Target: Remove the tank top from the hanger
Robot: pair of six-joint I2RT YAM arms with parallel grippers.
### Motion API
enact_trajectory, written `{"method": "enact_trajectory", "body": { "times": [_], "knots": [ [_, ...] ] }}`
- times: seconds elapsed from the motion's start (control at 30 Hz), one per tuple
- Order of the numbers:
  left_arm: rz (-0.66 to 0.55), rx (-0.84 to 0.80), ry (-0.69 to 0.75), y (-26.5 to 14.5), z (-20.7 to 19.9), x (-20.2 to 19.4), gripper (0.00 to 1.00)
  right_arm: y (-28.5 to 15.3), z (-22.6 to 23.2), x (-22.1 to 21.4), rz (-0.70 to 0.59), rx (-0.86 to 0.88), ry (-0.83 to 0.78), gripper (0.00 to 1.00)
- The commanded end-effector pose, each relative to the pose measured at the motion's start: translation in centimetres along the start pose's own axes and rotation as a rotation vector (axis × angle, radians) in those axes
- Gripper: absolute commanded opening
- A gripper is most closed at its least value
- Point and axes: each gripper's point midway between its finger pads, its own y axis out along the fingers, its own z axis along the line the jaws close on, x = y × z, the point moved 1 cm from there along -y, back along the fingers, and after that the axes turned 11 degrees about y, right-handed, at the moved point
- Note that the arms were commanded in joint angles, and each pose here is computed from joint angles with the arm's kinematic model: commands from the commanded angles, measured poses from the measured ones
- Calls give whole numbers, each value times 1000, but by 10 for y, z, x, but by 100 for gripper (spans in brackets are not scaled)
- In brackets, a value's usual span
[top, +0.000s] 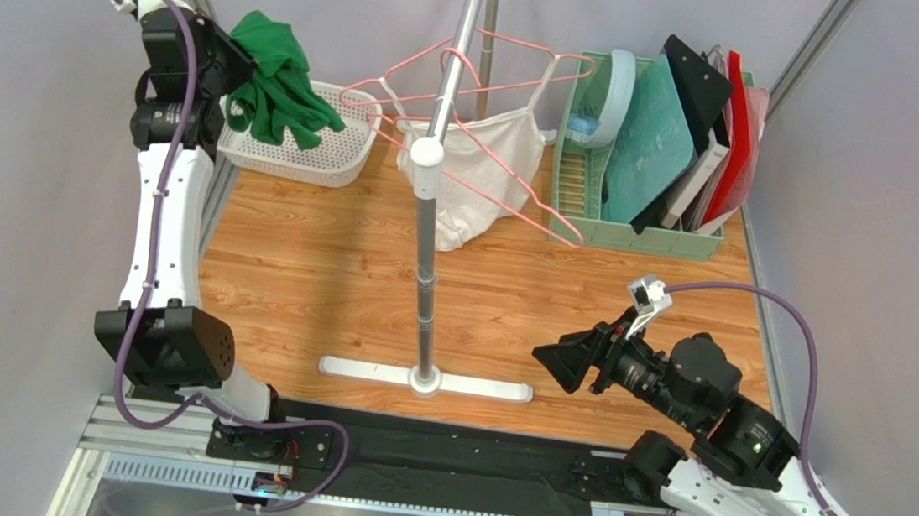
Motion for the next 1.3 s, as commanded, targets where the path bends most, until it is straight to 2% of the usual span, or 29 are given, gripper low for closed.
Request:
{"method": "enact_trajectory", "body": {
  "times": [0.0,0.03,0.07,0.13,0.2,0.37,0.7,0.9,0.93,1.0,1.03,1.2,1.23,1.27],
  "knots": [
    [-99,0,-45,-10,-18,9,0,-16,6,23,-83,-6,-81,74],
    [-131,22,-50,-14,-18,8,0,-18,5,25,-91,-14,-88,74],
    [-218,1,-70,-29,-32,22,0,-19,5,26,-95,-19,-93,75],
    [-262,123,-96,-29,-12,11,0,-21,7,28,-98,-16,-98,74],
    [-260,184,-139,-25,-3,6,0,-23,10,26,-86,-1,-98,75],
    [-257,207,-236,4,0,-10,0,-22,8,24,-87,5,-98,74],
    [-358,229,-518,45,10,-26,0,-14,4,24,-56,-31,-141,75],
    [-320,209,-525,103,4,-52,0,-14,0,30,-86,-62,-159,75],
    [-286,224,-535,119,8,-72,0,-14,0,33,-95,-65,-163,75],
    [-250,205,-556,136,8,-79,0,-14,-2,36,-108,-80,-167,76],
    [-203,241,-575,152,21,-100,0,-13,-3,36,-109,-85,-170,76],
    [-83,219,-592,187,35,-128,0,-7,-4,35,-94,-97,-166,76],
    [-68,232,-595,187,41,-132,28,-7,-2,35,-89,-91,-160,76],
    [-64,246,-587,185,44,-134,52,-6,-1,34,-86,-85,-154,76]
  ]
}}
